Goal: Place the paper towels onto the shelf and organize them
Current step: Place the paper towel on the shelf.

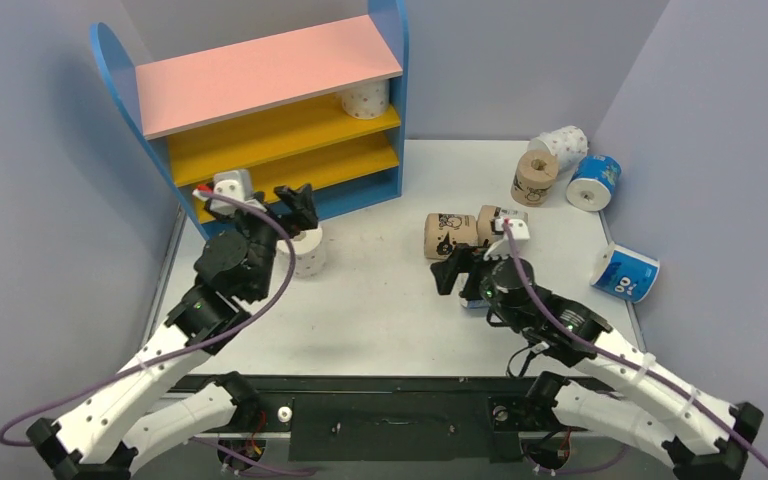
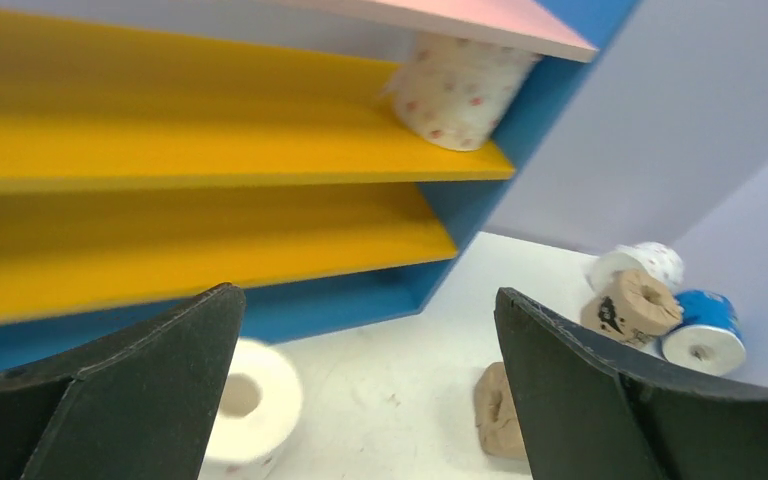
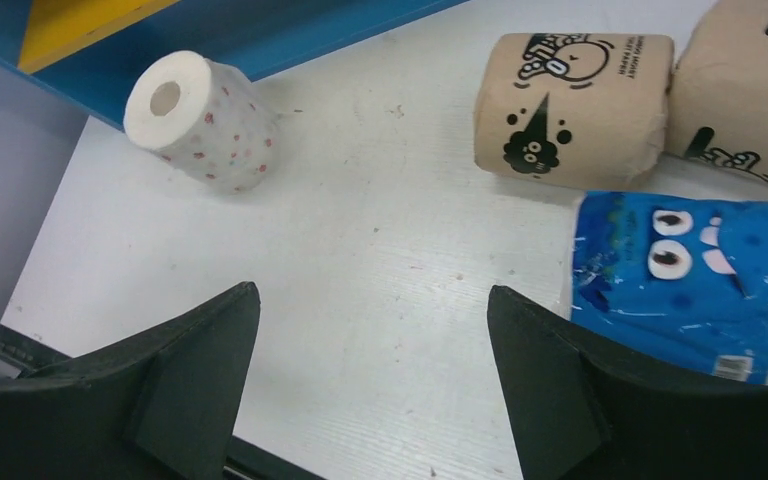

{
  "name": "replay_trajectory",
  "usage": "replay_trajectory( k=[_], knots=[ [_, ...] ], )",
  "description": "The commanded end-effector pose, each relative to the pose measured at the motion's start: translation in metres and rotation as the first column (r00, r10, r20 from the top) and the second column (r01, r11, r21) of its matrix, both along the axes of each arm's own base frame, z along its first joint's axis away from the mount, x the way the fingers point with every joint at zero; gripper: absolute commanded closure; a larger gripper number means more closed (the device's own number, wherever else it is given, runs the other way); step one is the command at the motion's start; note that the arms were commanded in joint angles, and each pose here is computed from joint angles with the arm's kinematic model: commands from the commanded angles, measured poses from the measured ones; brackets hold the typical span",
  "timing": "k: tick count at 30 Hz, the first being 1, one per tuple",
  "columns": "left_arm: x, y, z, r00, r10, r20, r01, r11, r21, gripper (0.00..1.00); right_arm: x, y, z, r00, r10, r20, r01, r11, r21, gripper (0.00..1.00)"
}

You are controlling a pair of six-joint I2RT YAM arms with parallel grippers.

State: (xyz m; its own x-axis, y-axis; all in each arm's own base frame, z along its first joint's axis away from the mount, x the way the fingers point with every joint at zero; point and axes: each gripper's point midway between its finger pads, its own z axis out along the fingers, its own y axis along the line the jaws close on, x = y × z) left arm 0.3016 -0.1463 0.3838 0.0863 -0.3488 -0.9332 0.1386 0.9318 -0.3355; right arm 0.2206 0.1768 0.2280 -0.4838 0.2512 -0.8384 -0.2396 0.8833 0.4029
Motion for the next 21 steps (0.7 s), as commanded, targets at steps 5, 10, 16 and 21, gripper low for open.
replay_trajectory(
  k=[5, 10, 16, 21],
  knots=[
    [-0.046, 0.066, -0.097, 0.899, 0.223, -0.376, -0.205, 0.975, 0.087, 0.04, 0.035, 0.066, 0.03, 0.995, -0.069, 0.074, 0.076, 0.993, -0.087, 0.17],
    [-0.058, 0.072, -0.126, 0.834, 0.251, -0.49, -0.218, 0.968, 0.125, 0.04, 0.057, 0.119, 0.014, 0.999, -0.041, 0.021, 0.043, 0.995, -0.092, 0.15],
    [-0.071, 0.075, -0.141, 0.83, 0.199, -0.521, -0.185, 0.98, 0.079, 0.04, 0.086, 0.179, -0.003, 0.987, 0.119, -0.111, -0.107, 0.988, 0.112, 0.15],
    [-0.085, 0.101, -0.149, 0.836, 0.249, -0.488, -0.278, 0.96, 0.014, 0.04, 0.104, 0.217, -0.01, 0.973, 0.172, -0.154, -0.156, 0.981, 0.112, 0.15]
  ],
)
